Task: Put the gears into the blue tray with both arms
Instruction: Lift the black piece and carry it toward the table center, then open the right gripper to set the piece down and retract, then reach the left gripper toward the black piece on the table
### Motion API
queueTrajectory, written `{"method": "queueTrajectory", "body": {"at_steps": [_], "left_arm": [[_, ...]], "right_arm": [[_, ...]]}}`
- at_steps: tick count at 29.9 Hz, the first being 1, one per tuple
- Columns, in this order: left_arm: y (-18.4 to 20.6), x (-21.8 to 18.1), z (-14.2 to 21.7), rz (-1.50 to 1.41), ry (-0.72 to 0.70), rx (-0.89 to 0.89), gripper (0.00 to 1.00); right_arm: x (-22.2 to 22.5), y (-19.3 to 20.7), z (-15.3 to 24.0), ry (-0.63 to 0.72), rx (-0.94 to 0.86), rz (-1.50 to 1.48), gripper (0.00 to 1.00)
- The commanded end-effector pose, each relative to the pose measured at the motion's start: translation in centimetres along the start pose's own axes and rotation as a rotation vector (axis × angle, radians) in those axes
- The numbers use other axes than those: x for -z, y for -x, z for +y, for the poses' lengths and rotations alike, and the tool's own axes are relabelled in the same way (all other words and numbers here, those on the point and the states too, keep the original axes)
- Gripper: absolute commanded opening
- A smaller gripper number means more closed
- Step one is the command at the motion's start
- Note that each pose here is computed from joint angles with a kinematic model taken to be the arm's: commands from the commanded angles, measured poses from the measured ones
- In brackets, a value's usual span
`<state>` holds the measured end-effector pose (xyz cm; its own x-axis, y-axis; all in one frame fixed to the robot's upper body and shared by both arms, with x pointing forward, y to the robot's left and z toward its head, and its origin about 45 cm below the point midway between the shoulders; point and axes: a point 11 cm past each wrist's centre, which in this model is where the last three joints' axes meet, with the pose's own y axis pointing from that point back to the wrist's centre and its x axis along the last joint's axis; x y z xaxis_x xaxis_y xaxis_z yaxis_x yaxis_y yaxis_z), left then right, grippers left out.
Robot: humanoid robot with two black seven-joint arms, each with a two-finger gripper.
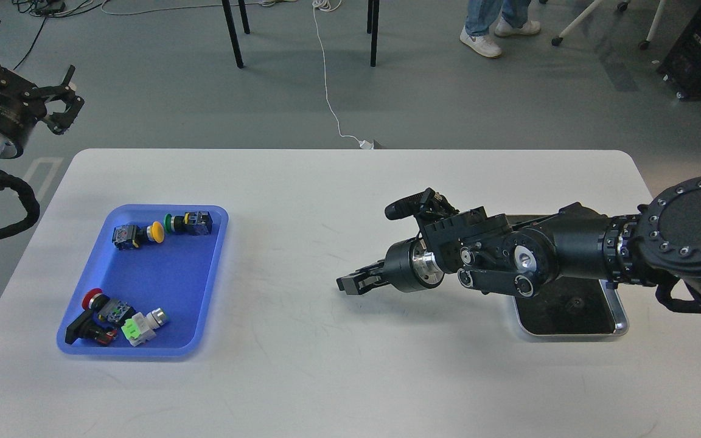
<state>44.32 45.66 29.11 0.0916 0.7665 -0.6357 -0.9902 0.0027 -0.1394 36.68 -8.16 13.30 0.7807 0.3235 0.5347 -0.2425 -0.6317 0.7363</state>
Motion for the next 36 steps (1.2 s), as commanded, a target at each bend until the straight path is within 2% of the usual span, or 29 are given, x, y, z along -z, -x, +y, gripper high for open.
{"method": "queueTrajectory", "body": {"at_steps": [1,3,5,9,12,16,19,23,29,33,36], "left_arm": [[0.0,-0.3,0.0,-0.008,-0.002,0.002,0.98],[-0.1,-0.7,0.1,-0.019,-0.005,0.005,0.98],[0.2,-0.6,0.2,-0.035,-0.024,0.022,0.98],[1.3,0.9,0.4,-0.125,-0.138,0.100,0.98],[4.1,1.3,-0.6,-0.222,-0.198,0.200,0.98],[7.6,2.8,-1.5,-0.408,-0.268,0.328,0.98],[12.1,5.8,-1.3,-0.514,-0.323,0.488,0.98],[17.1,9.5,0.3,-0.766,-0.374,0.711,0.98],[23.1,16.6,3.5,-1.093,-0.372,1.042,0.98],[24.7,21.0,6.4,-1.303,-0.383,1.224,0.96],[23.5,24.4,8.3,-1.541,-0.414,1.339,0.96]], "right_arm": [[1.3,-2.8,0.4,-0.030,-0.088,0.004,0.73],[3.3,-5.8,0.8,-0.085,-0.174,-0.034,0.85],[4.0,-8.3,2.0,-0.127,-0.262,-0.103,0.91],[1.2,-12.4,6.6,-0.153,-0.454,-0.261,0.95],[-2.3,-13.8,11.0,-0.166,-0.599,-0.390,0.96],[-6.8,-13.5,15.1,-0.184,-0.768,-0.564,0.97],[-10.2,-12.1,18.1,-0.200,-0.894,-0.700,0.97],[-13.8,-9.9,20.8,-0.288,-1.051,-0.969,0.97],[-17.7,-5.5,24.0,-0.392,-1.160,-1.260,0.97],[-18.5,-3.0,24.2,-0.458,-1.183,-1.397,0.97],[-19.1,-1.5,24.2,-0.515,-1.219,-1.489,0.99]]}}
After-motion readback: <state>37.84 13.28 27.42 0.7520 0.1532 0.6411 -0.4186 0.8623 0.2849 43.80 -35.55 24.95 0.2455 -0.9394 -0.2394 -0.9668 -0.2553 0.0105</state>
